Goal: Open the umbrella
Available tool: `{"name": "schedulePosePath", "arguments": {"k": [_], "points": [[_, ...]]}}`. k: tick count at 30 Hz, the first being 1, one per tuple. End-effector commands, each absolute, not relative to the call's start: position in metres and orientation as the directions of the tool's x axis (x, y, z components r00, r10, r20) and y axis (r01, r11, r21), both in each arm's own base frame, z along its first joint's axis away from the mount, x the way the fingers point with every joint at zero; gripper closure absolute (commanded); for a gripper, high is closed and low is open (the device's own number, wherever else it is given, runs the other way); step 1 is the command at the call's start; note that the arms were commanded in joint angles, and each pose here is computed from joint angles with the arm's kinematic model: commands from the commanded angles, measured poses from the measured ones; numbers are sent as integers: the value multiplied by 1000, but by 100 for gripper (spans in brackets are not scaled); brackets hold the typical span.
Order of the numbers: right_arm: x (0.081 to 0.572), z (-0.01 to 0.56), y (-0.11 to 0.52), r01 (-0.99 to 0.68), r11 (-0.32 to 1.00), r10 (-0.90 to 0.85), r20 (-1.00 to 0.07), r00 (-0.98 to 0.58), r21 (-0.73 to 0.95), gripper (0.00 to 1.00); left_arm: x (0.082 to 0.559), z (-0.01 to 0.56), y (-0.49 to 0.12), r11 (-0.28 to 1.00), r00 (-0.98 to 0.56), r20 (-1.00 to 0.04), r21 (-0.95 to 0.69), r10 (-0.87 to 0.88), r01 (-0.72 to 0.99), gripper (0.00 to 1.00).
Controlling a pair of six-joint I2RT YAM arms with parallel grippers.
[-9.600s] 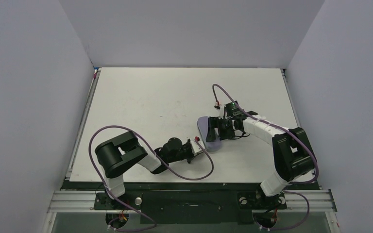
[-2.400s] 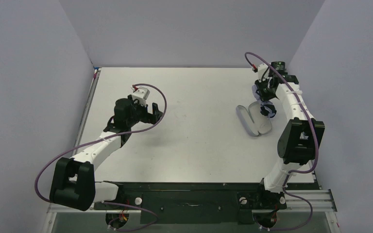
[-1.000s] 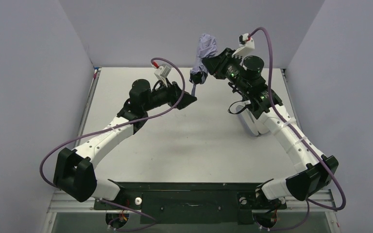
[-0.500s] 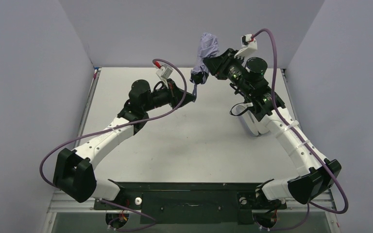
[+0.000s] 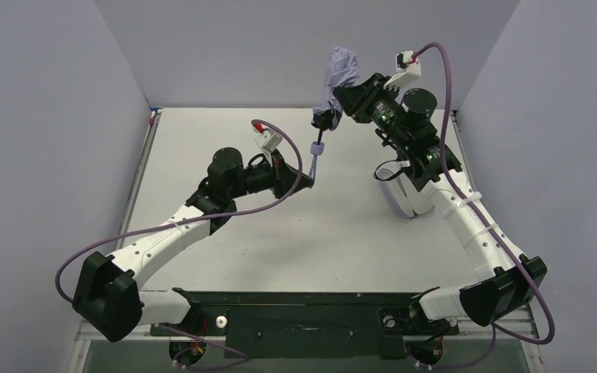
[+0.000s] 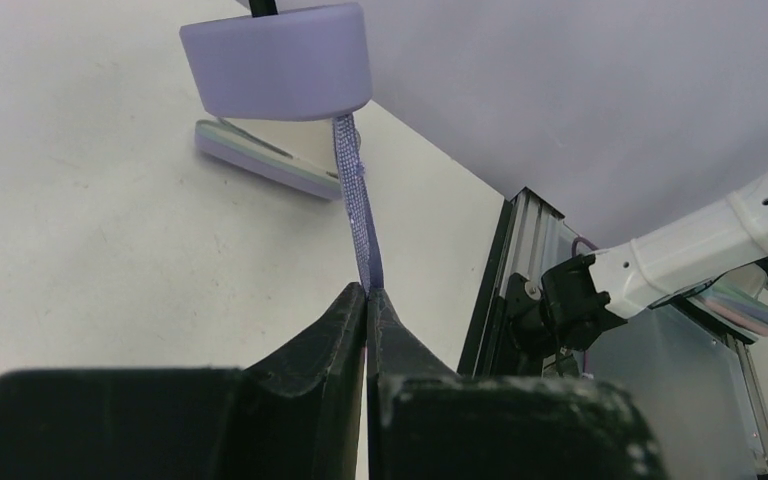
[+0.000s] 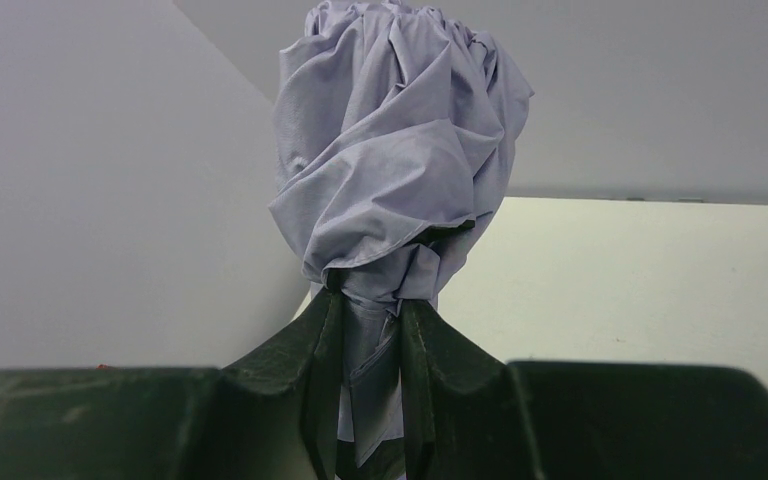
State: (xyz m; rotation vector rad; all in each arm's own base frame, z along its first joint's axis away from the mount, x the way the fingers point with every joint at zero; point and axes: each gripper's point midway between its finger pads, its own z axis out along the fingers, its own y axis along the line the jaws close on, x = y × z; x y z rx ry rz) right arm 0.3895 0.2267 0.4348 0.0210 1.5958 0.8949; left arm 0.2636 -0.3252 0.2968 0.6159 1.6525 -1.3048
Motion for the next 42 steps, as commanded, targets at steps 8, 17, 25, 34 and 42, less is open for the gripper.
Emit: {"name": "schedulePosePath", "arguments": {"k": [8, 17, 25, 34, 42], "points": [[364, 535, 214, -660, 621, 550, -835, -17, 422, 100, 241, 291, -311, 301, -396, -917, -392, -53, 869, 84], [342, 520, 235, -745, 529, 532, -843, -82, 407, 100, 296, 369, -288, 359, -299, -931, -358, -209, 862, 32], [330, 516, 249, -784, 483, 520, -848, -102, 390, 100, 307, 395, -309, 250, -385, -882, -451, -273, 856, 29], [330, 524, 253, -794, 457, 543, -833, -108, 401, 100, 301, 367, -338, 168, -501, -836, -539, -224, 825, 35], [342, 536, 247, -786, 488, 548, -834, -62, 379, 100, 273, 322, -346, 130, -579, -803, -594, -140, 794, 52]]}}
